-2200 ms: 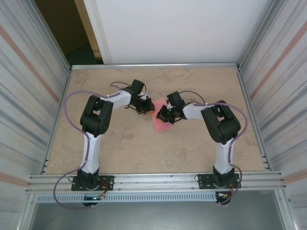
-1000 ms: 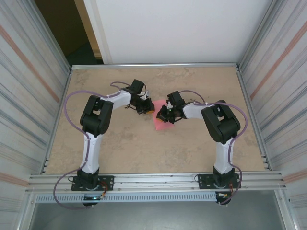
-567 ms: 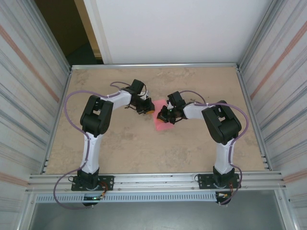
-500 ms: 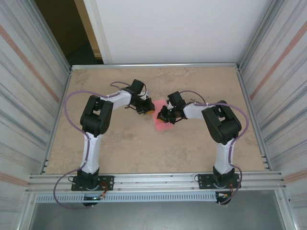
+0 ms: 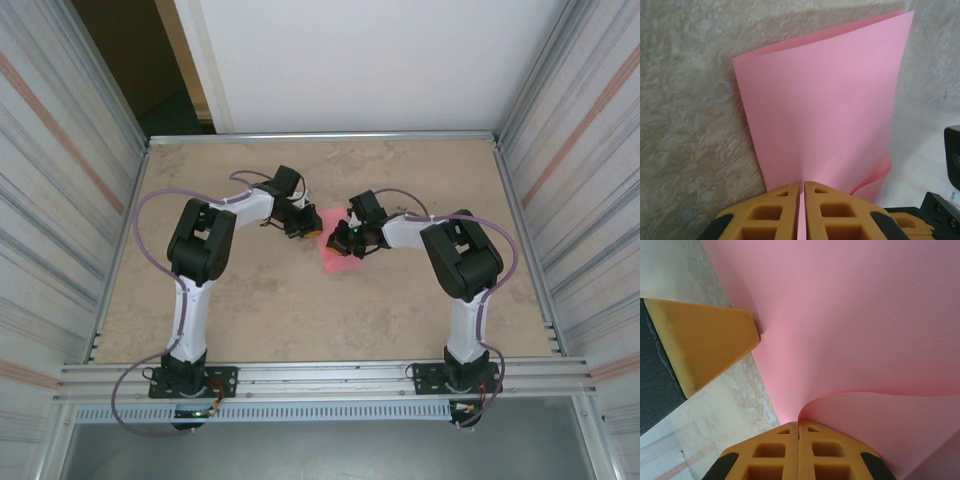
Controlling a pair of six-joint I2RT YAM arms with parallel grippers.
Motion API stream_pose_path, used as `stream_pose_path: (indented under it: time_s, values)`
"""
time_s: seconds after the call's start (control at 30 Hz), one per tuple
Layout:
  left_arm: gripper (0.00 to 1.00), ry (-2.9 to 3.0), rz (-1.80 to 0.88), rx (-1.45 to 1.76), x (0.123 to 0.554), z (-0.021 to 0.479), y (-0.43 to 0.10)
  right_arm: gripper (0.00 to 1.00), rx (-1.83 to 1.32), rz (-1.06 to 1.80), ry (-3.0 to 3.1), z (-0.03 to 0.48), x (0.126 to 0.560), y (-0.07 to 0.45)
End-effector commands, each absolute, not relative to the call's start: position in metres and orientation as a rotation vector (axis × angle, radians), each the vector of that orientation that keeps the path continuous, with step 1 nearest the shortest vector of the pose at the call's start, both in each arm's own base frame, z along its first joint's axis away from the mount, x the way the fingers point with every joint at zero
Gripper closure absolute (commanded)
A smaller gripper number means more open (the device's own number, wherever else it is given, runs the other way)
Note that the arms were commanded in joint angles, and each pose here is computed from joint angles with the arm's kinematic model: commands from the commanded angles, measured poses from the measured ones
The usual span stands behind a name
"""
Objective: Fold a paper plane with a square sheet of paper (pick it up from the middle)
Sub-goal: Fold the triangle a second time at the center of the table.
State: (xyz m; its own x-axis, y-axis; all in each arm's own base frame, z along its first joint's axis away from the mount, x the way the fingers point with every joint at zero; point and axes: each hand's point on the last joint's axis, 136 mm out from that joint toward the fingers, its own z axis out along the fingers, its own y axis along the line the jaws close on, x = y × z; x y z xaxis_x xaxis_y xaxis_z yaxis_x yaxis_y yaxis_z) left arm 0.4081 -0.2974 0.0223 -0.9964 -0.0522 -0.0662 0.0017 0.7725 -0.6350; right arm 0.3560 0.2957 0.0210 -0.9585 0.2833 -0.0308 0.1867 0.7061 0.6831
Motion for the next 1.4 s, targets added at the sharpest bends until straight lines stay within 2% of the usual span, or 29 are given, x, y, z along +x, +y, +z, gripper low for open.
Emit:
stream_pose_path:
  time_s: [0.0, 1.1, 1.2, 1.37]
  values:
    - [0.87, 2.972, -0.971, -0.042, 0.393, -0.001, -0.293, 0.99, 0.364, 1.096, 2.788, 0.017, 0.354, 0.298]
    - [0.87, 2.972, -0.97, -0.04, 0.392, -0.001, -0.292, 0.98, 0.379, 1.066, 2.815, 0.006, 0.353, 0.296]
    - [0.87, 2.964, -0.976, -0.036, 0.394, 0.003, -0.293, 0.96, 0.386, 1.059, 2.821, 0.005, 0.352, 0.295]
    - [0.85, 2.92, -0.993, -0.034, 0.404, 0.022, -0.295, 0.86, 0.406, 1.034, 2.837, 0.003, 0.351, 0.292]
